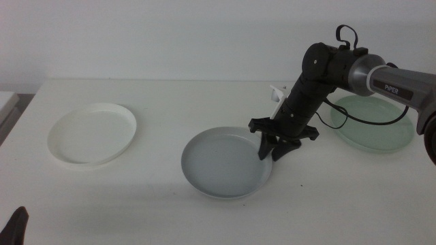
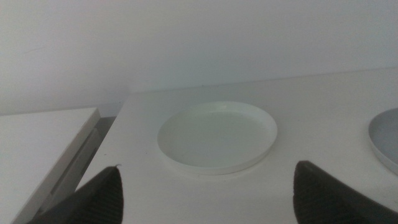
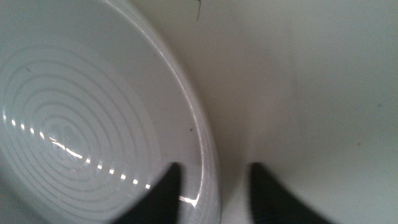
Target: Stack the three bowls on top of each other.
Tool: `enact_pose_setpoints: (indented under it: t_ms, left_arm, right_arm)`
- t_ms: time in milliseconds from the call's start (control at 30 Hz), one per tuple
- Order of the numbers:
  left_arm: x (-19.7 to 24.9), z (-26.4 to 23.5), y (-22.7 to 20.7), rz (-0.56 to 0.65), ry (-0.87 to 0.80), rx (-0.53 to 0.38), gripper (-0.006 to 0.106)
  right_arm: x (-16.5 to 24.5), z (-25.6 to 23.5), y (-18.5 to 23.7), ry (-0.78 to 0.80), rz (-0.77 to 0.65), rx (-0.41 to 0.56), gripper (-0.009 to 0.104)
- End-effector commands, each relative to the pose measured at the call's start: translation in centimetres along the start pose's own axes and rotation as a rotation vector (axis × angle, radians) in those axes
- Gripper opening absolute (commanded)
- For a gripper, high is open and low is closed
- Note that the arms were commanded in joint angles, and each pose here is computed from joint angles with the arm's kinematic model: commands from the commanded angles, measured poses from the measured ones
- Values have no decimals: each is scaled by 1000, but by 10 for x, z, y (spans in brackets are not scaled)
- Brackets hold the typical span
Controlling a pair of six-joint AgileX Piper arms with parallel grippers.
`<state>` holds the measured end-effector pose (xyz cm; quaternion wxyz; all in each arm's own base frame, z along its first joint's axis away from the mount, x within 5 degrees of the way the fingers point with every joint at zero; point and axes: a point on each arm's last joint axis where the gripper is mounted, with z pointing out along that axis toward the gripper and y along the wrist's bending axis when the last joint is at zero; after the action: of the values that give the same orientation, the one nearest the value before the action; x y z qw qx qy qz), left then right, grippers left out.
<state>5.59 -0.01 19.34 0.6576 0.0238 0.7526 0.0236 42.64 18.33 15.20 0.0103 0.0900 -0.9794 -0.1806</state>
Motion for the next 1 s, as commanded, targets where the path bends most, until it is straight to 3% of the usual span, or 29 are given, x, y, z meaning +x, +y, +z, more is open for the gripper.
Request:
enact_pose_setpoints:
  t_ms: [0,133,200,400,567,800,967]
  left_arm:
    - [-1,0,0,-5,-18,3,94]
    - [-1,0,0,-5,-18,3,94]
    - [-1,0,0,-5,-18,3,94]
    - [-1,0,0,-5,-18,3,94]
    - [-1,0,0,-5,-18,3,94]
    - [-1,0,0,-5,-18,3,94]
    - [-1,0,0,-5,-18,3,94]
  right_arm:
    - [0,-4,2,-6,-6,-1,39]
    - [1,-21,8,-41,-63,-8,82]
    - [1,-46,6,-93,-88,-5,91]
    - [11,-160,-35,-317,-58,112,93]
    - [28,-226,-108,-461,103,226,93]
    - [25,-220,-210,-540,327,296,93]
    - [11,-182,-249,-520,380,303,93]
